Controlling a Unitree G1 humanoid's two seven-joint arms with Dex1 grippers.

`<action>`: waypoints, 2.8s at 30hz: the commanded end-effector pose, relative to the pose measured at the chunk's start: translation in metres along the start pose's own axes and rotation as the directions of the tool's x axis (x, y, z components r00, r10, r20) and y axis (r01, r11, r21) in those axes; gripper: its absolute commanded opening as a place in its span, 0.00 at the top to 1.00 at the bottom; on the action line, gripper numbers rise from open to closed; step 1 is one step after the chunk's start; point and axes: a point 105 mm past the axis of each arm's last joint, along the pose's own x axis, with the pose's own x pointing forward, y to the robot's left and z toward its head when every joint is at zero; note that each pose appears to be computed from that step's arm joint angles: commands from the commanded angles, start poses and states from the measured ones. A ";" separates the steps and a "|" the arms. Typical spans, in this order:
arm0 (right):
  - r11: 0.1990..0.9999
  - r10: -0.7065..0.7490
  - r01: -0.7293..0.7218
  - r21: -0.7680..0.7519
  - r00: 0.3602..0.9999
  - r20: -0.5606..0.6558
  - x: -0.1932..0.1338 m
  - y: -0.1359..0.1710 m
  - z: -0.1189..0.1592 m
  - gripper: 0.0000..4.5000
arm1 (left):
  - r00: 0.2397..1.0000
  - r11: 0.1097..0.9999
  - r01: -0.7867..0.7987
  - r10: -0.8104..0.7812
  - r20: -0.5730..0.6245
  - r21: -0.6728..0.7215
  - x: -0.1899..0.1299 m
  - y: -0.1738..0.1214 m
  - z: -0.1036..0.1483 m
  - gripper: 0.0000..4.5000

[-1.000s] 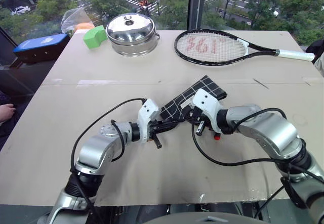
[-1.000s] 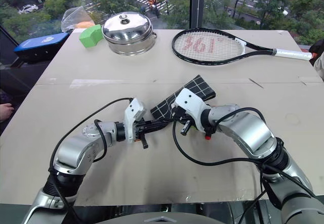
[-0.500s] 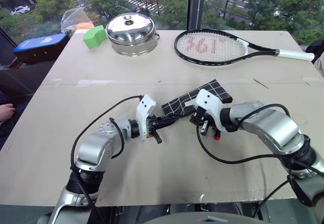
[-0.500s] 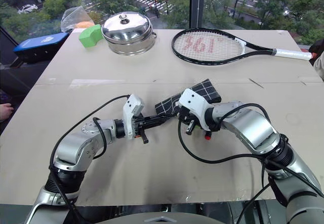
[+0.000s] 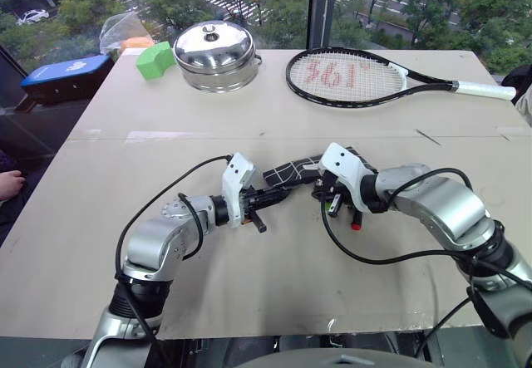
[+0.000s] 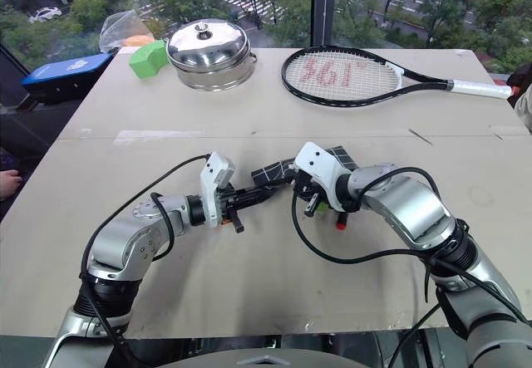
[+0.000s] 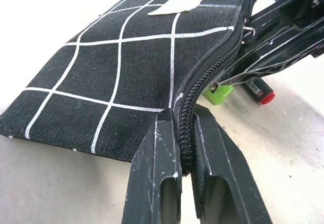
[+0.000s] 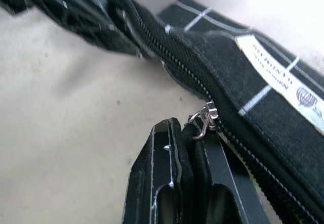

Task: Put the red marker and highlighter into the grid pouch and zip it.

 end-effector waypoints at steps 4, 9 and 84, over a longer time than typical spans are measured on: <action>0.982 0.157 -0.149 -0.120 0.986 0.055 0.031 0.034 0.042 0.99 | 0.999 0.996 0.017 -0.021 0.045 0.089 0.007 -0.007 0.019 1.00; 0.972 0.175 -0.171 -0.160 0.985 0.006 0.040 0.032 0.036 0.99 | 0.997 0.995 0.009 -0.016 0.070 0.095 0.007 -0.005 0.027 1.00; 0.792 -0.211 0.250 -0.557 0.968 0.135 0.000 -0.027 0.026 0.01 | 0.995 0.979 -0.075 0.085 -0.046 0.187 -0.021 0.024 0.011 1.00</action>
